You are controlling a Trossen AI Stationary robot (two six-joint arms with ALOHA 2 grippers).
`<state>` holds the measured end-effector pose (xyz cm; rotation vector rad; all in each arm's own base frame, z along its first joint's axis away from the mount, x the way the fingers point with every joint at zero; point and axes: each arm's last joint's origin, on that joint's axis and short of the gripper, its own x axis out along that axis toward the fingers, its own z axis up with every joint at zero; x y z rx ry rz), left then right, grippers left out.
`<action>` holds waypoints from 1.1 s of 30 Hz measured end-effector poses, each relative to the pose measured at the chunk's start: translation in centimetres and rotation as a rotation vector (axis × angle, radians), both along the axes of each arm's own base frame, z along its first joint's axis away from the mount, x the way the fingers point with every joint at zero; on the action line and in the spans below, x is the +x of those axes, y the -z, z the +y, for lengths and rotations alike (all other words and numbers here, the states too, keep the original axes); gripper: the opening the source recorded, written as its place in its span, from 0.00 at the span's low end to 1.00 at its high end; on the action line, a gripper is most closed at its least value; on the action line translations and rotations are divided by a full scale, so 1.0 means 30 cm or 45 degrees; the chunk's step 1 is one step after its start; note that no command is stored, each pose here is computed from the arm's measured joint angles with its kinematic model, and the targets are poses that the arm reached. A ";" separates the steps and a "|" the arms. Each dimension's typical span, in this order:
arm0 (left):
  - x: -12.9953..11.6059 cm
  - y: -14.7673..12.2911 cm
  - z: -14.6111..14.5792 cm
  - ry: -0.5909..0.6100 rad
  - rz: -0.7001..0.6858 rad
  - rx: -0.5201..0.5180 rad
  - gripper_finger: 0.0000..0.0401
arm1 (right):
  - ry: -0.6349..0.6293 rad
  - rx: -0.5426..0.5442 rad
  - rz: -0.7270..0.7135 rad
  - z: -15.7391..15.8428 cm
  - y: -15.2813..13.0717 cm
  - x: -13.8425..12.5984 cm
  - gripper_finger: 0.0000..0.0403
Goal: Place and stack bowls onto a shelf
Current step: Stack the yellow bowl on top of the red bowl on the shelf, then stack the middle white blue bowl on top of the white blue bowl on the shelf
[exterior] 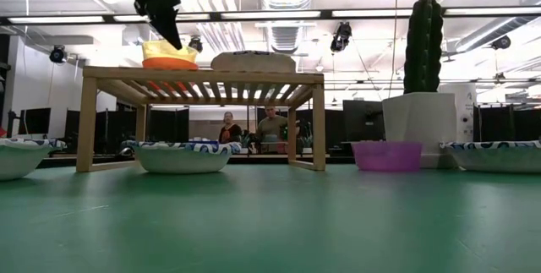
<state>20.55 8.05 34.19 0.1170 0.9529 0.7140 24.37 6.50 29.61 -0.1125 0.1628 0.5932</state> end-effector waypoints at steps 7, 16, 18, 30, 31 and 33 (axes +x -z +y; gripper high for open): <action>-0.002 -0.001 -0.001 0.000 -0.002 0.001 0.10 | 0.002 0.006 0.013 0.000 0.002 0.000 0.34; -0.020 -0.085 -0.016 0.009 -0.040 0.002 0.25 | 0.020 0.023 0.051 -0.001 0.008 -0.001 0.34; -0.025 -0.116 -0.026 0.020 -0.108 -0.031 0.26 | 0.081 0.036 0.062 -0.005 0.009 0.001 0.33; -0.001 -0.034 -0.247 0.387 -0.387 -0.390 0.27 | 0.575 0.033 0.198 -0.027 0.066 0.067 0.32; 0.008 -0.014 -0.281 0.429 -0.417 -0.415 0.27 | 0.581 0.022 0.217 -0.026 0.066 0.075 0.32; 0.027 0.035 -0.355 0.543 -0.465 -0.452 0.27 | 0.582 0.002 0.245 -0.023 0.055 0.088 0.33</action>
